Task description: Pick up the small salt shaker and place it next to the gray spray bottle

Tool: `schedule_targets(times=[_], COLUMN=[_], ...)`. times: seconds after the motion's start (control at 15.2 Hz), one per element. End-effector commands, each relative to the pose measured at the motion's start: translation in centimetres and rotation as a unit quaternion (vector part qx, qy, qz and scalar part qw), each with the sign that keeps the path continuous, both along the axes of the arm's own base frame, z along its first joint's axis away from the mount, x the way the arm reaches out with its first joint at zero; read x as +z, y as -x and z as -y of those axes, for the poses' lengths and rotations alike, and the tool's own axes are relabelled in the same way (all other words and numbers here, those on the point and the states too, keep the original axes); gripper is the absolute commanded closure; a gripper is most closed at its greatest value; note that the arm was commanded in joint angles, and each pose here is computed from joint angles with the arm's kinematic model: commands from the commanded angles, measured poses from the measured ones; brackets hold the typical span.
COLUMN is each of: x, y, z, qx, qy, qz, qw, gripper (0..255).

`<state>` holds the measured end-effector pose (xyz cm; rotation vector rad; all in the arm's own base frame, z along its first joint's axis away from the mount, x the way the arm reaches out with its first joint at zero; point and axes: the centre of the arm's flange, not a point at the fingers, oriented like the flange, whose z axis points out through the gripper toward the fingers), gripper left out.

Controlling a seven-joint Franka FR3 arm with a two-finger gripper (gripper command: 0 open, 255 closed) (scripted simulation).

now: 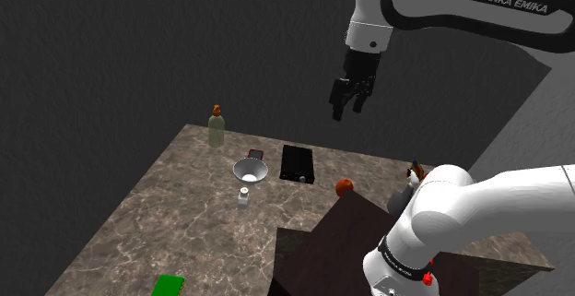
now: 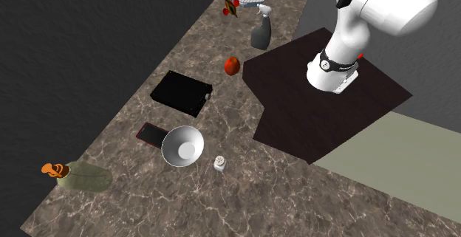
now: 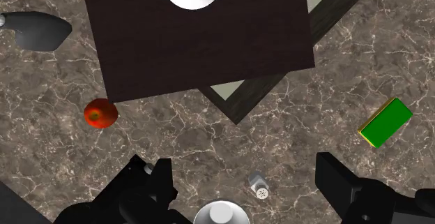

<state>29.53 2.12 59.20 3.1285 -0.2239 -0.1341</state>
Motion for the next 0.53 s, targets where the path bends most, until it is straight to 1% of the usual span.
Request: schedule_targets(times=[0.0,0.46], x=[0.0,-7.8], y=[0.0,-4.5], z=[0.0,-1.0], qx=[0.0,0.001], qy=[0.0,-0.001], qz=[0.0,0.007], qw=[1.0,1.0], gripper=[0,0])
